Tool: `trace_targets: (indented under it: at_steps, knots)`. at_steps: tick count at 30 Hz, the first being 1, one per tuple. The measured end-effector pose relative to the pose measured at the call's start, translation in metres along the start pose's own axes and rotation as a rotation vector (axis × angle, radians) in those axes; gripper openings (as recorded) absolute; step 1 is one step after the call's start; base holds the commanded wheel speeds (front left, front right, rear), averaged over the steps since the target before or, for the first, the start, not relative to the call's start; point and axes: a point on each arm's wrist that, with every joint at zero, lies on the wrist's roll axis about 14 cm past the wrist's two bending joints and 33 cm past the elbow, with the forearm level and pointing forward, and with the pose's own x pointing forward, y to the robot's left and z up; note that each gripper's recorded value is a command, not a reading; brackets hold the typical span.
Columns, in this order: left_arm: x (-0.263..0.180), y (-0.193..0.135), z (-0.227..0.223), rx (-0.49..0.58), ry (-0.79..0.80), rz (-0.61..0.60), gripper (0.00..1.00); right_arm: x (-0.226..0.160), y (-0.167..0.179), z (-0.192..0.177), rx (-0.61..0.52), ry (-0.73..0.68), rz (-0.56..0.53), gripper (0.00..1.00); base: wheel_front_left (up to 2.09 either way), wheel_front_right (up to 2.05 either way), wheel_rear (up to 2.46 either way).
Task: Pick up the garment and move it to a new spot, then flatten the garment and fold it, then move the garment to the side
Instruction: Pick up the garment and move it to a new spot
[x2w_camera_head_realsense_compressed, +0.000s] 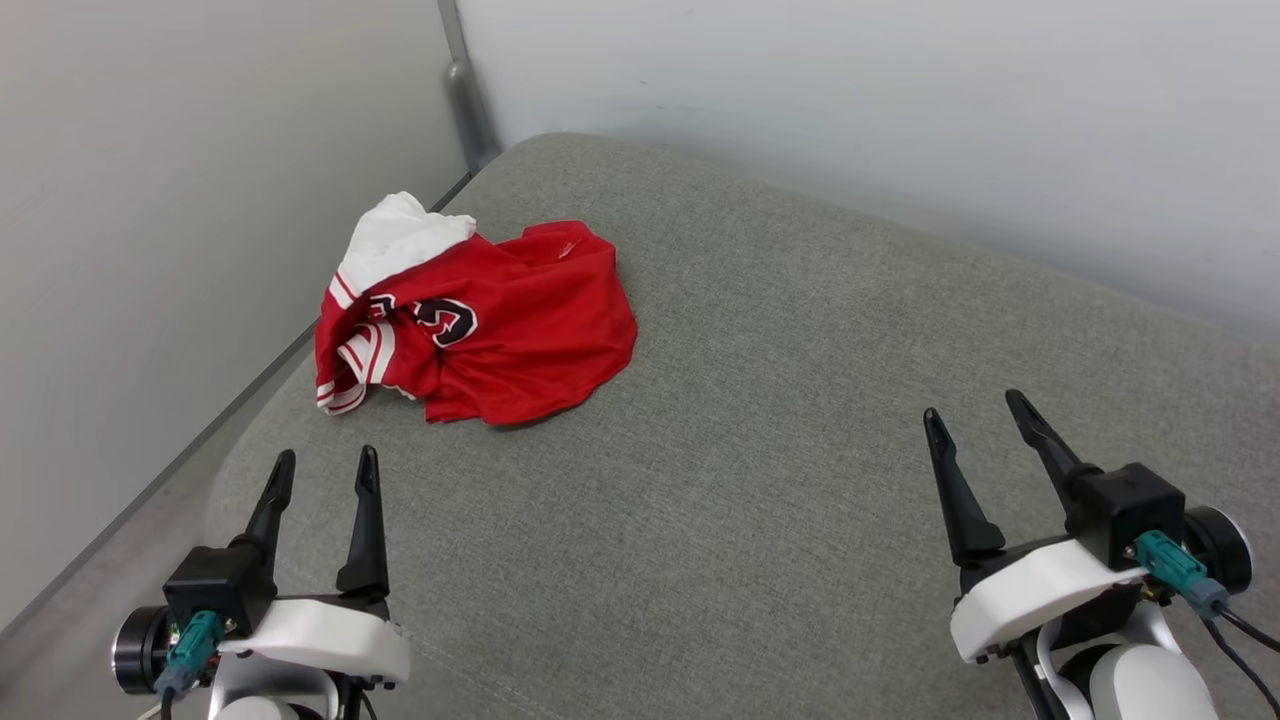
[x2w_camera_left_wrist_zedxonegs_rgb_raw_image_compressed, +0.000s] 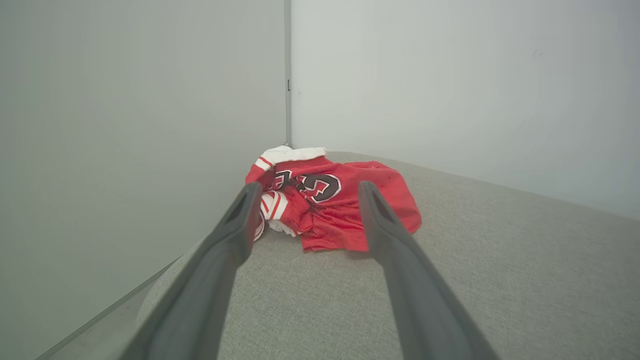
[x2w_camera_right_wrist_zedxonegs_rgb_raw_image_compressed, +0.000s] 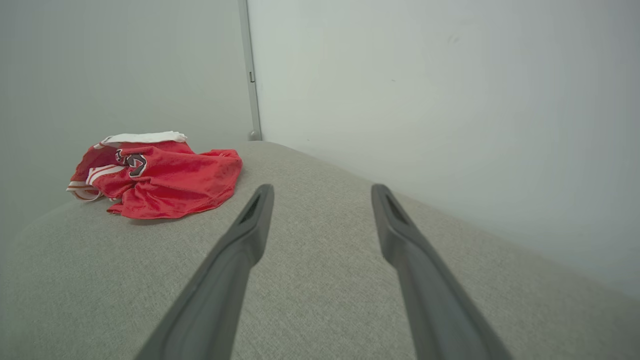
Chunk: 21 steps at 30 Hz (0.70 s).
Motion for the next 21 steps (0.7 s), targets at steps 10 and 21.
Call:
trace_targets:
  at_steps: [10,21]
  knots:
    - [0.066,-0.002,0.003,0.071,0.047,-0.045,1.0,0.002,-0.026,-0.008,0.0,0.016,-0.061,1.0,0.0,0.0,0.0]
    - [0.18,-0.031,-0.041,0.188,0.417,-0.143,1.0,-0.009,-0.093,-0.04,0.028,0.055,-0.227,1.0,0.0,0.0,0.0]
